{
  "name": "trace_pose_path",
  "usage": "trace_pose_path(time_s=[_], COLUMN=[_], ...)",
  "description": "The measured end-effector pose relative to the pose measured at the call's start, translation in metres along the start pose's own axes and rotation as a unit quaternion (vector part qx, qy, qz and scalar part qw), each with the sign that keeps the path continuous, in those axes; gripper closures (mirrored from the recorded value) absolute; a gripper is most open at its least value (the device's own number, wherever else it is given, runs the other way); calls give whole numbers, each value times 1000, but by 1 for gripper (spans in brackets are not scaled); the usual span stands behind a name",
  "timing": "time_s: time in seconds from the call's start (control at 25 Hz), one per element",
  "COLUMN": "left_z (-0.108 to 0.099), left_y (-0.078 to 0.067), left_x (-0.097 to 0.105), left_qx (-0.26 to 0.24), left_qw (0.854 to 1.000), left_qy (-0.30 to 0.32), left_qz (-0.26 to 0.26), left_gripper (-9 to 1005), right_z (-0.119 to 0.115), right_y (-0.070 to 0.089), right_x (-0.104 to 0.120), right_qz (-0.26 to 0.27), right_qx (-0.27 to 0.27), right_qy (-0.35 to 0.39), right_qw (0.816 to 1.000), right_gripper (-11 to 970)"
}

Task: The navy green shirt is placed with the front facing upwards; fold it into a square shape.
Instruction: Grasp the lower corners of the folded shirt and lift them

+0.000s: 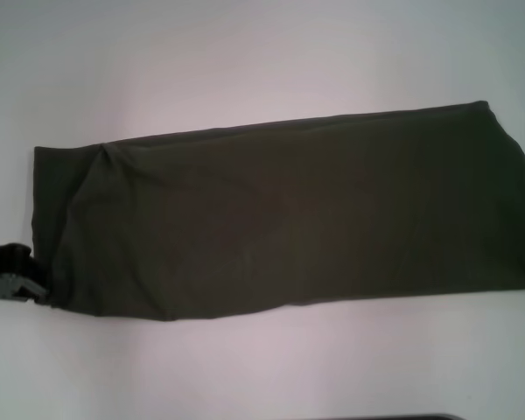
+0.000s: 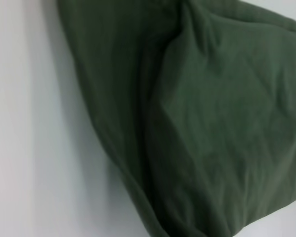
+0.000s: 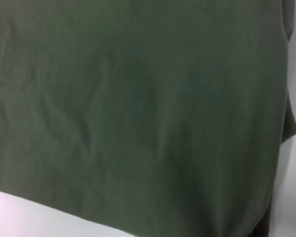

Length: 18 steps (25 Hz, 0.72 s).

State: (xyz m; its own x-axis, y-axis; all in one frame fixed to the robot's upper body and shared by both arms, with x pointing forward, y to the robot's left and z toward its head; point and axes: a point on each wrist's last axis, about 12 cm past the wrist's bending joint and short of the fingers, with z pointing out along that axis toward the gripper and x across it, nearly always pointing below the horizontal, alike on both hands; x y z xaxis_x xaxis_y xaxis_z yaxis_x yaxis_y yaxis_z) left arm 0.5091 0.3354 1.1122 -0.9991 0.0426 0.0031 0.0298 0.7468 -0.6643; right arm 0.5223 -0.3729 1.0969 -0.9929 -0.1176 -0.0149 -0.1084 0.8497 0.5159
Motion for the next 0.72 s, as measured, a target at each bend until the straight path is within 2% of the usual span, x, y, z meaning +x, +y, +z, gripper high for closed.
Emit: trace_pose_path(time_s=[0.32,0.72], left_z=[-1,-4], left_y=[4,9], left_x=[6,9], left_qx=[-8,-25], left_qw=[1000,999], left_qy=[15,18], left_qz=[-9,-17], left_gripper=[978,972], right_z=[3,0], right_y=[-3,-6], right_x=[11,12], right_qz=[10,13], right_qx=[-9,-4], right_qy=[14,13], right_qw=[1000,1000], right_gripper=[939,940])
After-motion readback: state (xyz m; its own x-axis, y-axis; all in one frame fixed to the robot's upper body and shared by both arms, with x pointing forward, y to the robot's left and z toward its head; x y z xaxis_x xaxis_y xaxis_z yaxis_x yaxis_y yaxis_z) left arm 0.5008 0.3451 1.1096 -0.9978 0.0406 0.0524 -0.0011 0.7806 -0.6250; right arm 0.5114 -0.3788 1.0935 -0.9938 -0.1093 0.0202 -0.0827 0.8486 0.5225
